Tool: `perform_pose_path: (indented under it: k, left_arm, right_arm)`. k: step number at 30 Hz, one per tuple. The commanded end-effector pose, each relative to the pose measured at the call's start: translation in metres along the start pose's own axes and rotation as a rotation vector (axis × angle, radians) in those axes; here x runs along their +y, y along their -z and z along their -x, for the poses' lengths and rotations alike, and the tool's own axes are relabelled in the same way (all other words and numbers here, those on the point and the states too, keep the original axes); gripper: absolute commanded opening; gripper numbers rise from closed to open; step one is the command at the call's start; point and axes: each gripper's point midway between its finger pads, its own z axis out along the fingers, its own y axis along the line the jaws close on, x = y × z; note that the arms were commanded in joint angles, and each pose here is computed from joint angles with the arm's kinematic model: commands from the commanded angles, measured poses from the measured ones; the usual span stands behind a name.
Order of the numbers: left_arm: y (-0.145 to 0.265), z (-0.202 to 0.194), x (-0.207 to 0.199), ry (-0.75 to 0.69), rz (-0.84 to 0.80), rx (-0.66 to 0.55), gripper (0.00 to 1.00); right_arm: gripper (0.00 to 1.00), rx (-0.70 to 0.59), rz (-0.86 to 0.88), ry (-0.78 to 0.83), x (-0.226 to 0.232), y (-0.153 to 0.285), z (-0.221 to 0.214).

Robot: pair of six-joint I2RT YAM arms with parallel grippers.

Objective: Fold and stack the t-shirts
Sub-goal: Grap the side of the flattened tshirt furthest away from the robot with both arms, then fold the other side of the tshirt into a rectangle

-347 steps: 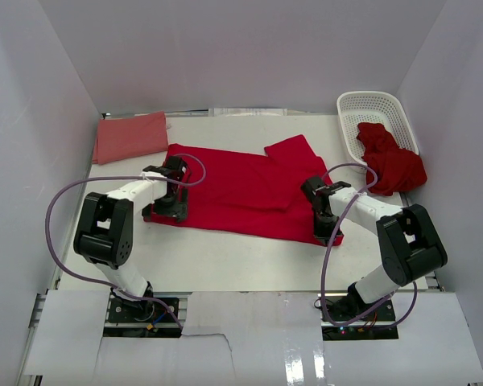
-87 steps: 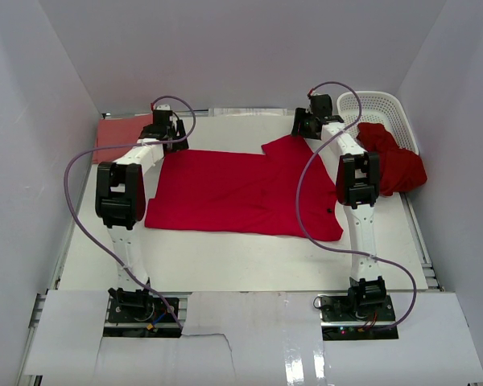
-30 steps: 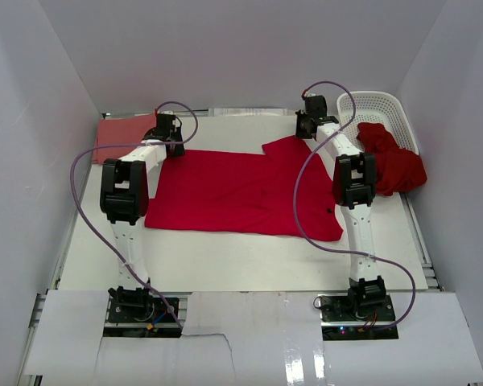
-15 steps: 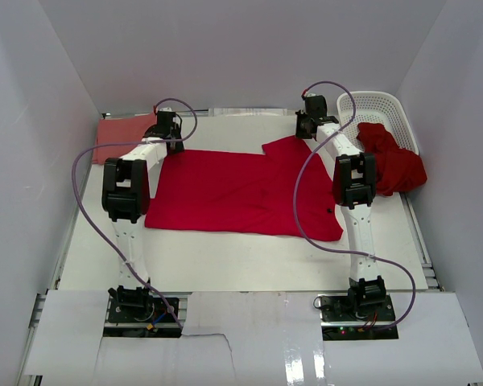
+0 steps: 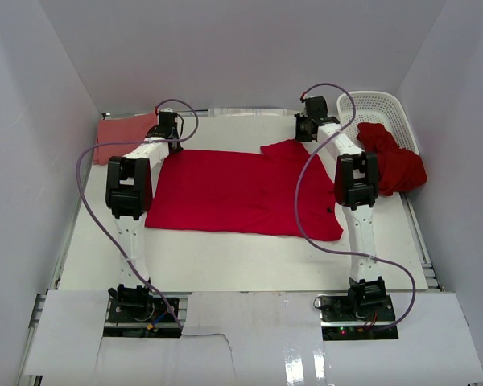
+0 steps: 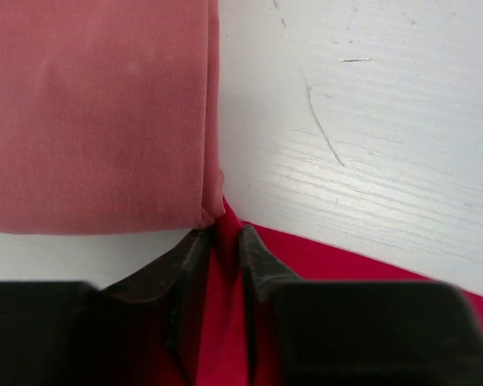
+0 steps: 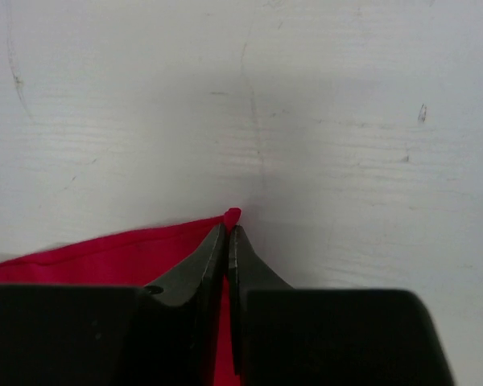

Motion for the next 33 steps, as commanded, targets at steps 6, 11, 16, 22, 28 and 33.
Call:
perform_pose_path:
  k: [6, 11, 16, 22, 28, 33]
  left_arm:
    - [0.012, -0.003, 0.008, 0.012, 0.009, 0.010, 0.25]
    - [0.029, -0.014, 0.021, -0.008, 0.098, 0.006, 0.28]
    - [0.054, -0.033, 0.020, -0.016, 0.118, 0.041, 0.29]
    - [0.074, -0.067, 0.033, -0.052, 0.216, 0.100, 0.30]
    - [0.095, -0.088, 0.041, -0.012, 0.218, 0.139, 0.30]
    - [0.099, -0.066, 0.043, 0.001, 0.234, 0.078, 0.30]
  right_arm:
    - [0.08, -0.008, 0.077, 0.001, 0.022, 0.053, 0.019]
    - [0.08, 0.023, 0.080, -0.017, 0.026, 0.069, 0.007]
    - [0.08, 0.068, 0.075, -0.026, 0.028, 0.081, -0.012]
    - [0.08, 0.107, 0.065, -0.018, 0.035, 0.098, -0.031]
    - [0.08, 0.106, 0.049, 0.009, 0.045, 0.120, -0.049]
    - [0.08, 0.036, 0.035, 0.018, 0.045, 0.131, -0.032]
